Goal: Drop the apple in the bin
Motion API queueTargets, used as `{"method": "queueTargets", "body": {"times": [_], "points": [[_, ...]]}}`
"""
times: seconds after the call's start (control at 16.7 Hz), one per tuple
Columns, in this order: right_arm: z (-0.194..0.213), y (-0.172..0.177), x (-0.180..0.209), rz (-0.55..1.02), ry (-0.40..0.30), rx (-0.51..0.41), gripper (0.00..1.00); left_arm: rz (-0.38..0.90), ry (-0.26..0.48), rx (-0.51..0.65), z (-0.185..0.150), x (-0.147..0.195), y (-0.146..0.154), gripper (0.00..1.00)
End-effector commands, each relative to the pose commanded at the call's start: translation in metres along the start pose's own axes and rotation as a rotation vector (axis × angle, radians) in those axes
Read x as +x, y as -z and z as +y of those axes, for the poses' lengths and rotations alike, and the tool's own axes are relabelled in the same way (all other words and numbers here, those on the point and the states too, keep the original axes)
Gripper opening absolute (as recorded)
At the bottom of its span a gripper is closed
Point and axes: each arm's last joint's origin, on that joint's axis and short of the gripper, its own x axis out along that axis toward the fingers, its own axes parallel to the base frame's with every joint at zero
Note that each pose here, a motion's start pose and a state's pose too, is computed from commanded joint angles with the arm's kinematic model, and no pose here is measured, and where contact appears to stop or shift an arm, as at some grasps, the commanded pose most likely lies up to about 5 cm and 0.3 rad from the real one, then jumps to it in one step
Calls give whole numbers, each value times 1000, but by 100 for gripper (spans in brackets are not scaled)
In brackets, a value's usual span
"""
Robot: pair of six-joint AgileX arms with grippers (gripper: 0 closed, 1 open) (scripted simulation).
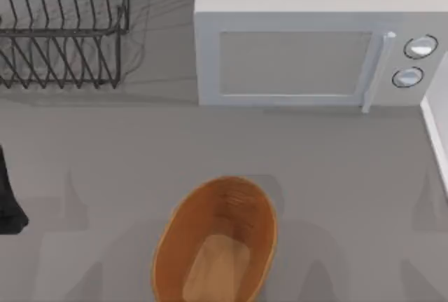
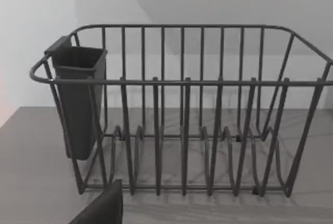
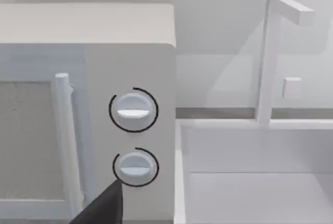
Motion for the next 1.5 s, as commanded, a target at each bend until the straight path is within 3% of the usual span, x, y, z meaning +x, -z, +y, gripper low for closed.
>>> {"method": "queueTargets", "body": {"times": [0.24, 0.48, 0.84, 1.14, 1.5], "points": [[0, 0, 0, 0, 0, 0, 100, 28, -6, 4, 1, 0, -5, 100], [0, 0, 0, 0, 0, 0, 100, 195, -28, 21, 4, 7, -28, 100], [0, 0, 0, 0, 0, 0, 100, 712, -59, 33, 16, 58, -57, 100], [0, 0, 0, 0, 0, 0, 100, 1187, -59, 6, 36, 122, -45, 100], [0, 0, 0, 0, 0, 0, 100, 1510, -44, -40, 60, 177, -23, 100]]}}
